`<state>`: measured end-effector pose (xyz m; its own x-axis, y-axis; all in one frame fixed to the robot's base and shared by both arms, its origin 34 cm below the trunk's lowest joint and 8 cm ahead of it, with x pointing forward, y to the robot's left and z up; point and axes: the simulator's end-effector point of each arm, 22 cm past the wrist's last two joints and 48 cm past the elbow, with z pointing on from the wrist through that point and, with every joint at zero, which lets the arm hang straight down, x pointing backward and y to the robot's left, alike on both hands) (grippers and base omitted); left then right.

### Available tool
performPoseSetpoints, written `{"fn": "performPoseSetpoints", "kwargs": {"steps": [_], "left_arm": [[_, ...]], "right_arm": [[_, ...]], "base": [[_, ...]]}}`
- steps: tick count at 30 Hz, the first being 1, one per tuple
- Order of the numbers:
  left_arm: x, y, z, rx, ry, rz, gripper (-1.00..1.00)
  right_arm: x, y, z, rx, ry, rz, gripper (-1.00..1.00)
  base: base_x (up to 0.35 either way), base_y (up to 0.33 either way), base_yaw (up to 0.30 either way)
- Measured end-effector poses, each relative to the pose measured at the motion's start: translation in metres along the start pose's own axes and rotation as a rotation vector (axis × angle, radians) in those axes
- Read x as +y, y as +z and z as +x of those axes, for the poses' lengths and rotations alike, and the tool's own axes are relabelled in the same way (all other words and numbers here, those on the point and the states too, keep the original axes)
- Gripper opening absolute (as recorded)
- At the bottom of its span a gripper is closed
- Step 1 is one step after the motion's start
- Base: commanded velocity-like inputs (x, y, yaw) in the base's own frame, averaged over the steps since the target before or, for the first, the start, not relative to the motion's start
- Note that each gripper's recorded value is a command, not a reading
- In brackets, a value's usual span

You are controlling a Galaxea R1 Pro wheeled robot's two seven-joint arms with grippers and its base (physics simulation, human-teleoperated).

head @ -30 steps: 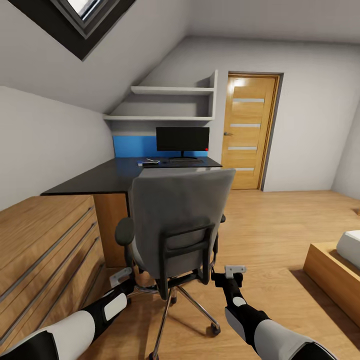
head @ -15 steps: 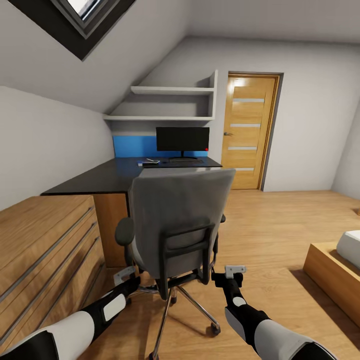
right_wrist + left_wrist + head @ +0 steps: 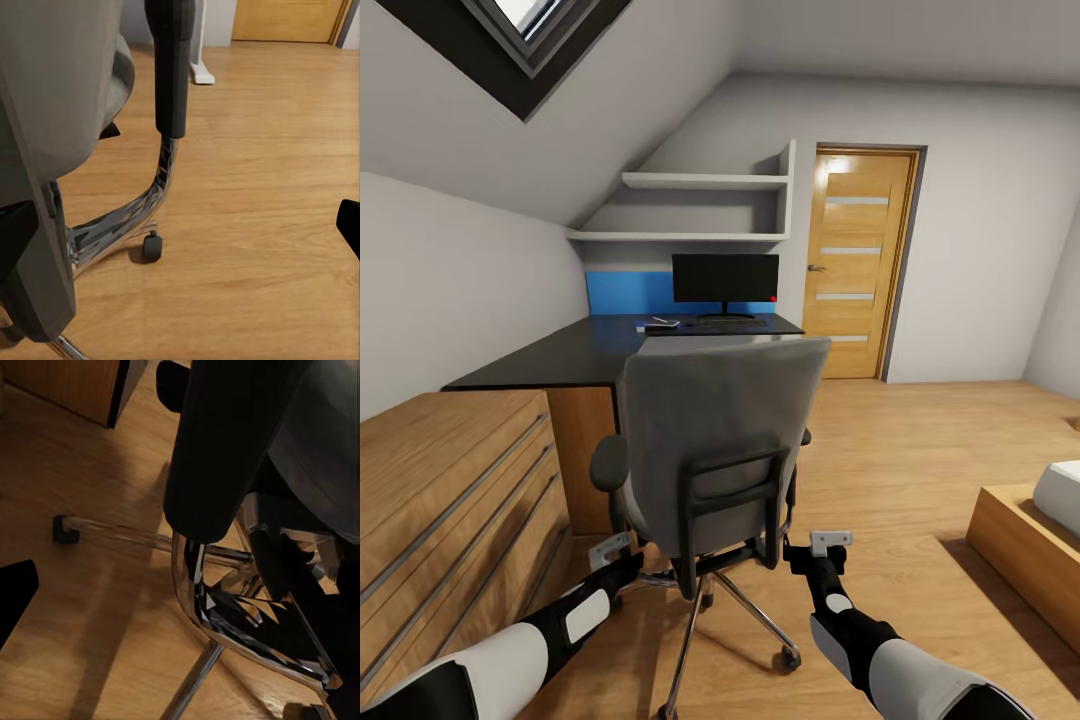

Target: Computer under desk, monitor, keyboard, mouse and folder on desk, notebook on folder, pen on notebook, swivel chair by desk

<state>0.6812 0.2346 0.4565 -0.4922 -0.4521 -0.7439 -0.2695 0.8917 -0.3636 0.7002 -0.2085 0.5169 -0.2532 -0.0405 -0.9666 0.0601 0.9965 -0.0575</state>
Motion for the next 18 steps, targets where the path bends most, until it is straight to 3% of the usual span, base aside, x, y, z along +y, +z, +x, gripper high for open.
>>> {"fn": "performPoseSetpoints", "kwargs": {"steps": [2,3,10,14,18], "left_arm": [[0.006,0.000,0.000,0.000,-0.014,-0.011,1.00],[0.018,0.000,-0.001,0.001,-0.051,-0.032,1.00],[0.030,0.001,-0.004,0.000,-0.207,-0.036,1.00],[0.037,0.001,-0.008,-0.005,-0.235,-0.039,1.00],[0.048,0.001,-0.012,-0.010,-0.296,-0.056,1.00]], "right_arm": [[0.000,0.000,0.000,0.000,0.000,0.000,1.00],[-0.001,0.000,0.000,0.000,0.000,0.001,1.00],[-0.002,0.000,-0.004,-0.020,0.005,0.003,1.00],[-0.004,-0.001,-0.001,-0.019,0.004,0.007,1.00],[-0.005,-0.001,0.000,-0.018,0.003,0.008,1.00]], "base": [[0.000,0.000,0.000],[0.000,0.000,0.000],[0.000,0.000,0.000],[0.000,0.000,0.000],[0.000,0.000,0.000]]}}
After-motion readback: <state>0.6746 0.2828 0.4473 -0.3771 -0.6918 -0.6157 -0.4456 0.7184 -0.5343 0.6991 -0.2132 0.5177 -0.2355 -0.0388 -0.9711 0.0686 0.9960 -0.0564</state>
